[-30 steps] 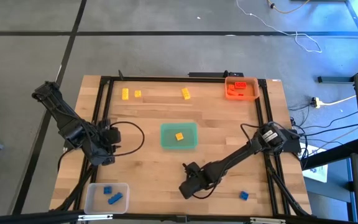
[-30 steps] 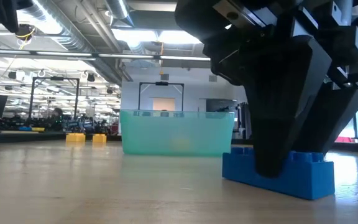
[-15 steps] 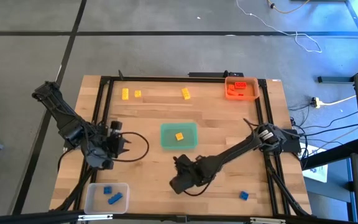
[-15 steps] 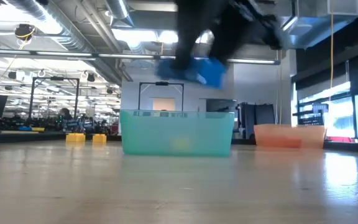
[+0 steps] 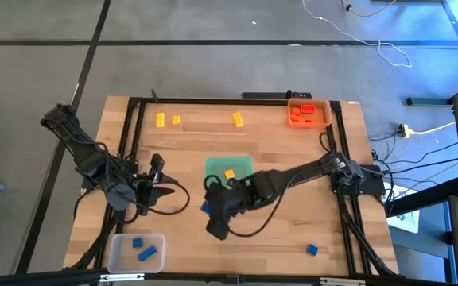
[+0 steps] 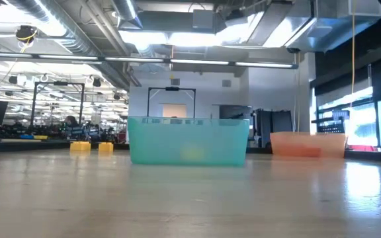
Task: Sort & place blocks by color
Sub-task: Put the blue game piece into the transparent bin
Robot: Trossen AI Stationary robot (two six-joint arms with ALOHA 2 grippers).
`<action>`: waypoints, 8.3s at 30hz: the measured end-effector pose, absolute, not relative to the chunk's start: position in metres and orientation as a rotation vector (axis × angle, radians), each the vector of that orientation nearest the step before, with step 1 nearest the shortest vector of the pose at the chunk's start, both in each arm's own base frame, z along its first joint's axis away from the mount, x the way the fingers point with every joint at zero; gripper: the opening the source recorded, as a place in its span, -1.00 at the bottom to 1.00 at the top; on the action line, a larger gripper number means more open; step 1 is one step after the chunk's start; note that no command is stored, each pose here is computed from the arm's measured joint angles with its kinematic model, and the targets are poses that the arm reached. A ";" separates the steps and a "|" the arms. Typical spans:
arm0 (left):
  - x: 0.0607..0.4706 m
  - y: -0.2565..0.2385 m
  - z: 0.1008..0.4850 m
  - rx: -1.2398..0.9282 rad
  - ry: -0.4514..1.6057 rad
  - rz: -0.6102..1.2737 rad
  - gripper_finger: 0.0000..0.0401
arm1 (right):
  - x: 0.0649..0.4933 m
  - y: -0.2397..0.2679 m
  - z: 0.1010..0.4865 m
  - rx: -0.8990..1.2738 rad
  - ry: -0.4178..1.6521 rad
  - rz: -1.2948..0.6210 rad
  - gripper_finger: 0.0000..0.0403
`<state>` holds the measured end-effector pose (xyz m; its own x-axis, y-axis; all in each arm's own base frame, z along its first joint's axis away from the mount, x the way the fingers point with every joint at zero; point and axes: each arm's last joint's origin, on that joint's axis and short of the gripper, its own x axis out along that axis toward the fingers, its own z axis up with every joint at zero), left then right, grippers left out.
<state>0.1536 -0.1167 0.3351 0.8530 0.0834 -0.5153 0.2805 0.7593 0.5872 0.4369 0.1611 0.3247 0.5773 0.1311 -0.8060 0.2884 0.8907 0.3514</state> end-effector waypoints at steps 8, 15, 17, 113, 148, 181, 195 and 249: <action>0.160 -0.124 0.346 0.863 0.418 -0.224 -0.37 | 0.443 0.142 0.348 0.402 0.881 -0.011 -0.33; 0.163 -0.130 0.352 0.981 0.315 -0.320 -0.37 | 0.445 0.139 0.349 0.390 0.876 0.024 -0.33; 0.165 -0.129 0.351 1.034 0.318 -0.313 -0.37 | 0.446 0.140 0.350 0.380 0.863 0.043 -0.33; 0.138 -0.142 0.307 0.005 1.032 -0.424 -0.60 | 0.416 0.089 0.396 0.081 0.808 0.008 0.15; 0.095 -0.275 0.196 -0.250 1.433 -0.102 -0.25 | 0.413 0.081 0.393 -0.085 0.829 -0.105 0.15; 0.080 -0.151 0.325 -0.325 0.640 -0.044 -0.20 | 0.287 0.143 0.386 0.209 1.206 -0.304 0.15; 0.094 -0.105 0.344 -0.013 0.485 0.053 -0.20 | 0.215 0.194 0.305 0.769 1.662 -0.692 0.15; 0.124 -0.082 0.344 -0.122 0.607 0.075 -0.20 | 0.177 0.219 0.143 0.877 1.772 -0.310 0.15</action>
<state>0.1236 -0.0817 0.3436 0.8188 0.0342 -0.5730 -0.1061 0.9900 -0.0925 0.1773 0.2188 0.1428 -0.1456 0.4089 -0.9009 0.6906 0.6940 0.2034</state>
